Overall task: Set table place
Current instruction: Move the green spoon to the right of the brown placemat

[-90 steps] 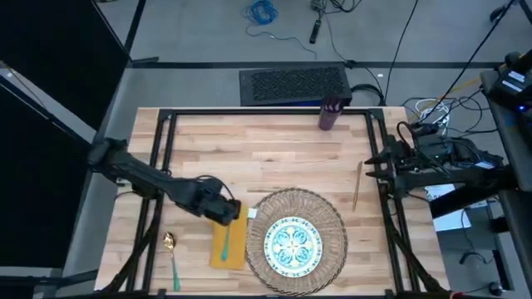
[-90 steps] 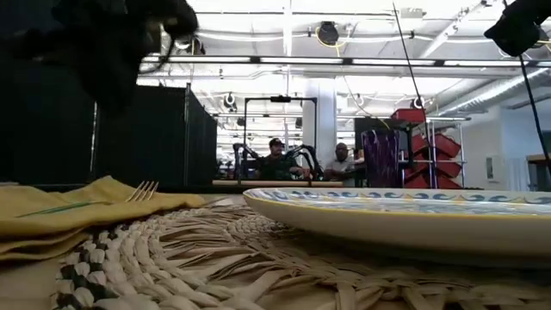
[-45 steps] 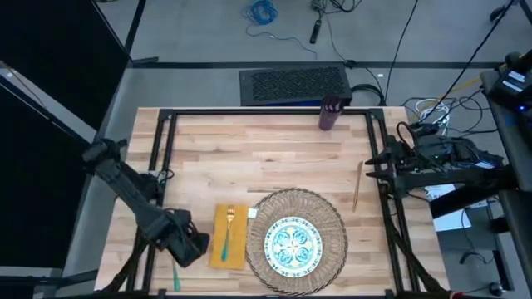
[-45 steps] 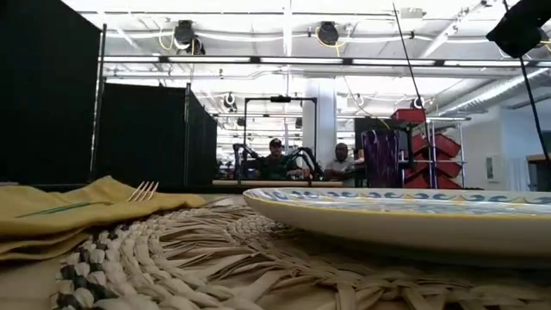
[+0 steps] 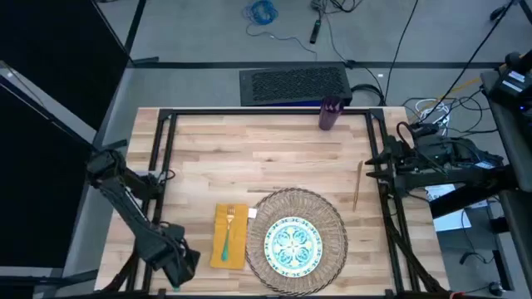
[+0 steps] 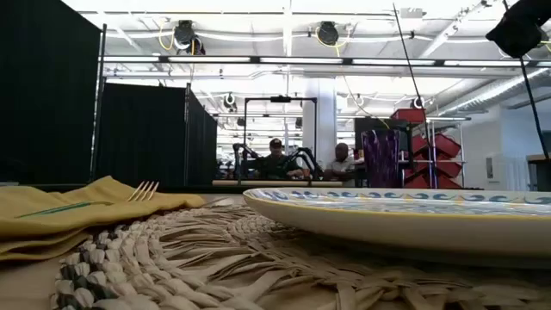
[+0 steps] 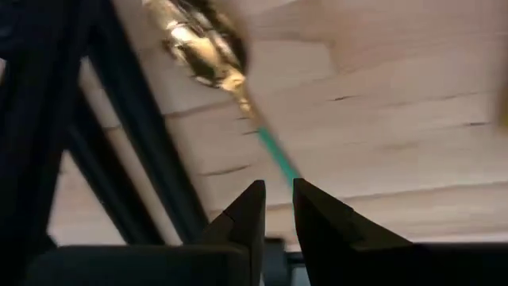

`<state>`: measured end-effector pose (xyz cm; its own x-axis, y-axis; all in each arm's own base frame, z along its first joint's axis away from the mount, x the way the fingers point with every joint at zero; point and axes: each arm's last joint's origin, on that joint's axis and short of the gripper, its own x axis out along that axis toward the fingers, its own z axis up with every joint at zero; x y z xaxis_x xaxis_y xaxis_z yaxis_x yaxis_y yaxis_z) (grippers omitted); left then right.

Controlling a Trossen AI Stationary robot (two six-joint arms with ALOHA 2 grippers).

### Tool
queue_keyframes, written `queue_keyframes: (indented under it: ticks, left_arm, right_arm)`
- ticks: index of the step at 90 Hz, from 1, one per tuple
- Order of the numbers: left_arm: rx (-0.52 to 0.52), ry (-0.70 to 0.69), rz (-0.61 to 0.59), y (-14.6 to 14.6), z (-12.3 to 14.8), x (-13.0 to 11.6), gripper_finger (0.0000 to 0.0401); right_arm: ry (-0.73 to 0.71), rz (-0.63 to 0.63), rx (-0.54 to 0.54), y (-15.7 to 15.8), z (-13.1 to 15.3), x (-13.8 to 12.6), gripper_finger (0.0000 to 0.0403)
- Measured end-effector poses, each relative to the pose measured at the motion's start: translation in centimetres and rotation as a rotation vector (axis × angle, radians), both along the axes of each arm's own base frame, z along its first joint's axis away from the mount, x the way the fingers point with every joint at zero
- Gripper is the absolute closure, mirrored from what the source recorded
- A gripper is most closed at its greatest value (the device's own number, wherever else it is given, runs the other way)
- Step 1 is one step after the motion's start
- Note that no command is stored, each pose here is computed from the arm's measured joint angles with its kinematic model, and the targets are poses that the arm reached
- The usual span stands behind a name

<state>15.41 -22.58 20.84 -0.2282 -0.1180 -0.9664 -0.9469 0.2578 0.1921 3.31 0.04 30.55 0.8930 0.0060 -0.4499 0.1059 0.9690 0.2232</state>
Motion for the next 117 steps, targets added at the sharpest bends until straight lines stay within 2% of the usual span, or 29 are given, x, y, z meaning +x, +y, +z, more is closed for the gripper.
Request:
queue_keyframes:
  ticks: [18,72,104,117]
  left_arm:
    - [0.058,0.042,0.006,-0.4,-2.2,0.3,0.0349]
    - [0.073,0.082,-0.041,-2.8,-6.3,0.0,0.0349]
    - [0.059,0.028,-0.056,-3.0,-7.4,0.0,0.0349]
    - [0.058,-0.008,-0.103,-3.0,-7.6,0.1,0.0357]
  right_arm:
    - [-0.006,-0.009,0.018,0.0,0.1,0.0,0.0227]
    - [-0.025,-0.025,0.052,0.0,0.2,0.1,0.0227]
    - [-0.047,-0.029,0.062,0.0,0.4,0.2,0.0227]
    - [-0.044,-0.031,0.065,0.0,0.4,0.3,0.0227]
